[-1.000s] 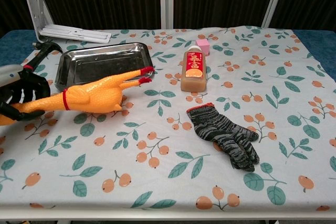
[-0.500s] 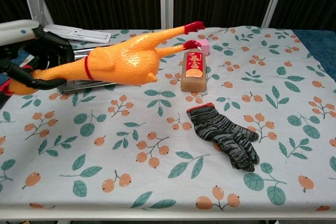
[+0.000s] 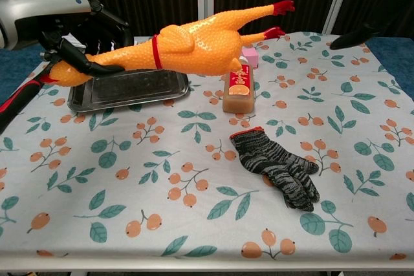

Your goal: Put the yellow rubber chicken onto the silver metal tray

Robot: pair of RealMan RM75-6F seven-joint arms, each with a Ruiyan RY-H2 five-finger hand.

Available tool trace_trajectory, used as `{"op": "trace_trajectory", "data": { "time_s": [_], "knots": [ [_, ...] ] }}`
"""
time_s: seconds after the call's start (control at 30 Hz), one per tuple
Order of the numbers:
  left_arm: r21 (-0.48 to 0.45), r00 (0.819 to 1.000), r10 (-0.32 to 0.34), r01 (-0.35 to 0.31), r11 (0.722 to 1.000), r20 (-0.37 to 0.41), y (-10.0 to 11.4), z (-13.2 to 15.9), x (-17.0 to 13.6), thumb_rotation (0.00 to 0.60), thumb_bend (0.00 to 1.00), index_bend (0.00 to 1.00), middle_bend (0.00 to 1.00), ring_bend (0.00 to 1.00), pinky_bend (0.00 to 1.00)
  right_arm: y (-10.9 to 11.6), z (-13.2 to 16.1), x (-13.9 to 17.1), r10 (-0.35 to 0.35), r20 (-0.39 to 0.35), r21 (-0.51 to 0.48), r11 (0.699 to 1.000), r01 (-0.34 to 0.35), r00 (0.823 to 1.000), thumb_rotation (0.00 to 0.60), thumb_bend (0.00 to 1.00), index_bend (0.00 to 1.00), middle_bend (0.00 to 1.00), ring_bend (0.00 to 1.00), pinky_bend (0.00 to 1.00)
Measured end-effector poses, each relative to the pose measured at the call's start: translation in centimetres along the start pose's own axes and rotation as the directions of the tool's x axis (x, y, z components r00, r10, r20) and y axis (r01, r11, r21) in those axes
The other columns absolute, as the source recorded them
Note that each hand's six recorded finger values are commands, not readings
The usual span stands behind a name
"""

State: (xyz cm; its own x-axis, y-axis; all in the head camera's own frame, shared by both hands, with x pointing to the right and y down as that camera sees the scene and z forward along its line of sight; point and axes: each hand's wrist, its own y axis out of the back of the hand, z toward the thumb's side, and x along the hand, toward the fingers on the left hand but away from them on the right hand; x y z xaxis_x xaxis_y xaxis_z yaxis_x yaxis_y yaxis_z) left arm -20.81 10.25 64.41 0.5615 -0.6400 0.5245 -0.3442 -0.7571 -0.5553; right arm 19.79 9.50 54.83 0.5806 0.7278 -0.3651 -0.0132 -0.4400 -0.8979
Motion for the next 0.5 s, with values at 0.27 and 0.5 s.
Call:
{"op": "trace_trajectory", "data": {
  "time_s": [0.27, 0.5],
  "knots": [
    [-0.009, 1.000, -0.006, 0.006, 1.000, -0.006, 0.9, 0.8, 0.4, 0.600, 0.56, 0.74, 0.76, 0.68, 0.72, -1.4, 4.1, -4.7, 0.041, -0.039, 0.062, 0.997, -0.039, 0.998, 0.600, 0.00, 0.11, 0.22, 0.00, 0.08],
    [-0.007, 1.000, -0.013, 0.013, 1.000, 0.002, 1.3, 1.5, 0.6, 0.600, 0.57, 0.74, 0.76, 0.68, 0.72, -2.1, 6.0, -6.7, 0.044, -0.047, 0.104, 0.994, -0.039, 0.998, 0.600, 0.01, 0.20, 0.28, 0.03, 0.10]
  ]
}}
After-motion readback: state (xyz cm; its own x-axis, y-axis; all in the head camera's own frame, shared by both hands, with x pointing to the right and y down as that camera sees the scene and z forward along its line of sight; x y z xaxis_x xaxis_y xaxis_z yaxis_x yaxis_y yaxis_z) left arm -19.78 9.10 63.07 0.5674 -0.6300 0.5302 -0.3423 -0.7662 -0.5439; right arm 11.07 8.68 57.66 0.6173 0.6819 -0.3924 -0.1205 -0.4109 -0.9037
